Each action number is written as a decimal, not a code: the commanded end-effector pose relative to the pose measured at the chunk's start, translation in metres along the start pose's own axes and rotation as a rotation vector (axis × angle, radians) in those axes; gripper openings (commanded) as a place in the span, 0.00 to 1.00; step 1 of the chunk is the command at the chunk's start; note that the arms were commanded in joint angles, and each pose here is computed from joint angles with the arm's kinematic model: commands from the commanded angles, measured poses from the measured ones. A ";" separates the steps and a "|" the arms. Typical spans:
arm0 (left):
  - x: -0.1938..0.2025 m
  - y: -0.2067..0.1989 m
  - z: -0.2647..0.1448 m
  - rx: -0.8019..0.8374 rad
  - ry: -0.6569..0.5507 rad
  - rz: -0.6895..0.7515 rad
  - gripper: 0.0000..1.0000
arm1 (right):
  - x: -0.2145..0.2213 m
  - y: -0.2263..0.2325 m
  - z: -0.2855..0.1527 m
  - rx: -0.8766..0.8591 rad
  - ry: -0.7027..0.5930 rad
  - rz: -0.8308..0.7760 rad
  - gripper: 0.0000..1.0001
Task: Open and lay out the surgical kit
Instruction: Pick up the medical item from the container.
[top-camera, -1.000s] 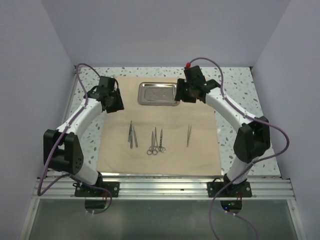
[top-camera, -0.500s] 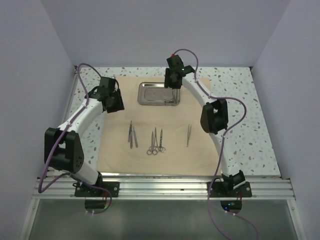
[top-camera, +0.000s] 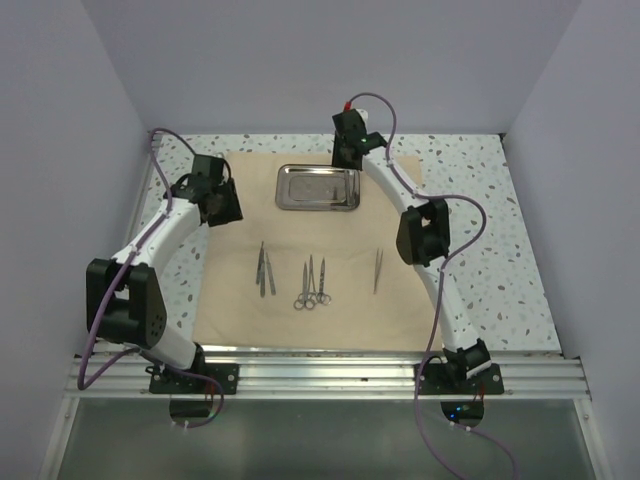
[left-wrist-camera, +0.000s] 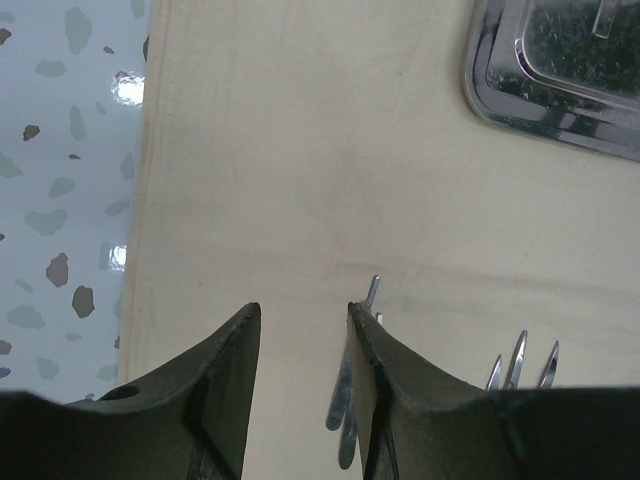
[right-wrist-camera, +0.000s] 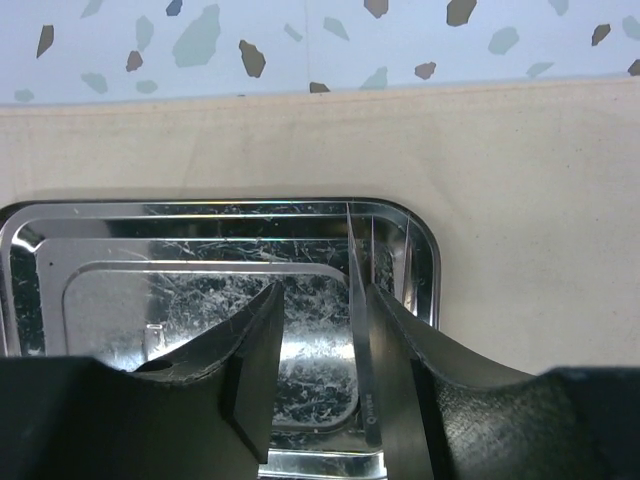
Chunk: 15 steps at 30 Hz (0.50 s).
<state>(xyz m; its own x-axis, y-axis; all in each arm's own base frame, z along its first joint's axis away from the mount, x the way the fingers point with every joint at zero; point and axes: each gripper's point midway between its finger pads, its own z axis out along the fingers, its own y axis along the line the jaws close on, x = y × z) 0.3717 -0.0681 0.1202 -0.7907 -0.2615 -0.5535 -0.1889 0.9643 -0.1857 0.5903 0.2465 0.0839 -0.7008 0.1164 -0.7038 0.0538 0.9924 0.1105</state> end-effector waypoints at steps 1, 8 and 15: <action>-0.010 0.001 -0.001 0.030 -0.043 0.004 0.44 | -0.021 -0.001 0.007 0.020 -0.086 -0.009 0.42; -0.005 0.006 0.005 0.033 -0.022 -0.006 0.44 | -0.019 -0.003 0.021 0.042 -0.107 -0.019 0.41; -0.002 0.008 0.011 0.026 0.000 -0.001 0.43 | -0.003 -0.003 0.032 0.051 -0.075 -0.021 0.31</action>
<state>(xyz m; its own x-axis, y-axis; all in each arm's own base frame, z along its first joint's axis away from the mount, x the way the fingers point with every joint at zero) 0.3702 -0.0612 0.1102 -0.7983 -0.2755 -0.5355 -0.1971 0.9598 -0.2000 0.6018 0.2407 0.0418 -0.7029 0.0768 -0.7071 0.0661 0.9969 0.0426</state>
